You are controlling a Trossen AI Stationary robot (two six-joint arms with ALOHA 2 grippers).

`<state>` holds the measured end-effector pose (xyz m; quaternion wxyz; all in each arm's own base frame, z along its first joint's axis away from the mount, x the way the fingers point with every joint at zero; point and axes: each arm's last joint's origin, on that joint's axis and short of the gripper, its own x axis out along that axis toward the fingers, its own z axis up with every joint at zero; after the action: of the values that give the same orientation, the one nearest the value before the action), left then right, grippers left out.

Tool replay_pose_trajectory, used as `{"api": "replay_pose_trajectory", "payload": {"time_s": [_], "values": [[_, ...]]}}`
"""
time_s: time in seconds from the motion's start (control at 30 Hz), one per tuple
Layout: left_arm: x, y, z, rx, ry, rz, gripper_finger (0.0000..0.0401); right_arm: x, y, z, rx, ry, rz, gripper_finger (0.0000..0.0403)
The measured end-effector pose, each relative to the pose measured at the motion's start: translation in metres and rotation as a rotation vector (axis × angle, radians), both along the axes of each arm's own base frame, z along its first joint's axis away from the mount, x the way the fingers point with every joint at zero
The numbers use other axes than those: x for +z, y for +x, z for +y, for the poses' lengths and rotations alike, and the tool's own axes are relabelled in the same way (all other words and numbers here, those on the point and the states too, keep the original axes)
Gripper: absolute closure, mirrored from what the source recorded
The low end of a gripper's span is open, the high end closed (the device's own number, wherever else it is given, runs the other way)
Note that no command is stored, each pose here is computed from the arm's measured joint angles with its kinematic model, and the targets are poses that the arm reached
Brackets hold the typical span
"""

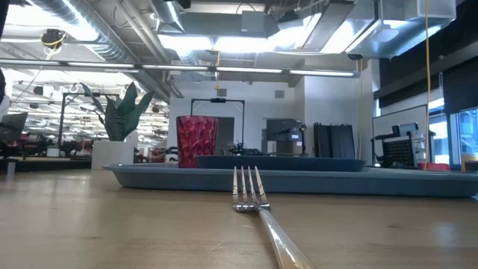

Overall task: Pick and place plate/cup/fork/spoon on tray
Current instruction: Put the orange spoon on the light blue tray to the right of the blue plate

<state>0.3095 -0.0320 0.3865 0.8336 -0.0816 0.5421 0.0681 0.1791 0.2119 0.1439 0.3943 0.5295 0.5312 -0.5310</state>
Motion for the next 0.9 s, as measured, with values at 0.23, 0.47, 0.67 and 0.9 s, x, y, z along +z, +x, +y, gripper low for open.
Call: {"api": "replay_pose_trajectory", "payload": {"time_s": [0.23, 0.47, 0.67, 0.9], "values": [[0.000, 0.000, 0.000, -0.001, 0.000, 0.000, 0.0401, -0.005, -0.004, -0.005, 0.001, -0.024, 0.022, 0.0318], [0.000, 0.000, 0.000, -0.001, 0.000, 0.000, 0.0401, -0.008, -0.004, -0.007, 0.008, -0.051, -0.011, 0.0318], [0.000, 0.000, 0.000, -0.001, 0.000, 0.001, 0.0401, -0.018, -0.008, -0.011, -0.002, -0.022, -0.020, 0.0318], [0.000, 0.000, 0.000, -0.005, -0.007, 0.002, 0.0401, -0.018, -0.009, -0.012, 0.017, -0.035, -0.007, 0.0318]]}}
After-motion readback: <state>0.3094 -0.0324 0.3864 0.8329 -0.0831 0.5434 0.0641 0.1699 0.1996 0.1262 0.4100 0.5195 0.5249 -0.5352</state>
